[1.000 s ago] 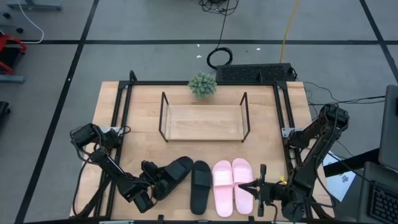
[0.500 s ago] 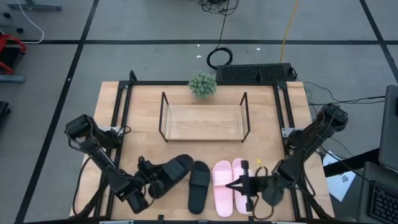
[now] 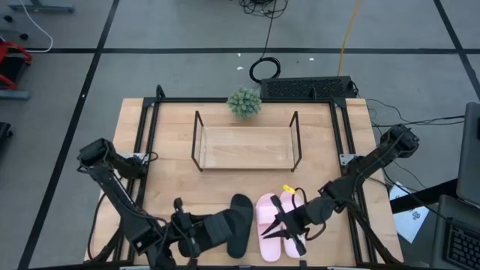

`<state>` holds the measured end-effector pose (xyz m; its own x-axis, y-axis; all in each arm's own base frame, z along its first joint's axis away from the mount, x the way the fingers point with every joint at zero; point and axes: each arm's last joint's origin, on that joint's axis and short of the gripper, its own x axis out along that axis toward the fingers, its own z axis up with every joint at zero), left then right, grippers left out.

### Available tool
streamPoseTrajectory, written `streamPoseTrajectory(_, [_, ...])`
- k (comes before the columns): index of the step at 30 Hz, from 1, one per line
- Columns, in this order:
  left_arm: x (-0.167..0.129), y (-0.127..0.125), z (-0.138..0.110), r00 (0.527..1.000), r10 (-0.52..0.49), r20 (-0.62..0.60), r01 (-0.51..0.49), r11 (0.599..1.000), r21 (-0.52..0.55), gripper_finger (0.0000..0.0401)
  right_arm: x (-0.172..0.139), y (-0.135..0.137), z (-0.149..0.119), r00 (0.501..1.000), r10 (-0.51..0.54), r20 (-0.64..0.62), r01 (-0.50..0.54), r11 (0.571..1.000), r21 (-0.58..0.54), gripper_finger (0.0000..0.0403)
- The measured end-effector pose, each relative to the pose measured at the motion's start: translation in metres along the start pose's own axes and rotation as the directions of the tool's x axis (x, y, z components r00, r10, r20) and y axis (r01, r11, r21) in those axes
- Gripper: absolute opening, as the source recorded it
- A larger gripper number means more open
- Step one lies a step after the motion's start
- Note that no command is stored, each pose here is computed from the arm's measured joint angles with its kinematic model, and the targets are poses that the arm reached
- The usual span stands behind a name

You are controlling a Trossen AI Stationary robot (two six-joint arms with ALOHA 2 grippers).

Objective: Pick and place slides into the shelf
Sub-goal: Put the left black slides on the shelf

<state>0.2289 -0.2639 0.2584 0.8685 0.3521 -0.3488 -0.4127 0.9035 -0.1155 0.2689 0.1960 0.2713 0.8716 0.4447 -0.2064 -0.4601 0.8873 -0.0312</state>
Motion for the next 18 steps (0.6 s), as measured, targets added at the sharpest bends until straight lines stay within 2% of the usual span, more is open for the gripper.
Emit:
streamPoseTrajectory(6, [0.013,-0.002,0.009,1.000,-0.005,0.004,0.005,0.999,0.042,0.0000,0.001,-0.011,0.009,0.993,0.076,0.091,-0.079,0.997,0.024,0.0094])
streamPoseTrajectory(13, [0.040,0.006,0.019,0.999,0.015,-0.047,-0.012,0.997,0.078,0.0000,0.002,-0.015,0.009,0.992,0.089,0.088,-0.092,0.995,0.031,0.0166])
streamPoseTrajectory(18, [0.050,0.006,0.027,0.999,0.002,-0.036,0.002,0.995,0.095,0.0000,0.002,-0.016,0.007,0.994,0.082,0.076,-0.085,0.996,0.030,0.0194])
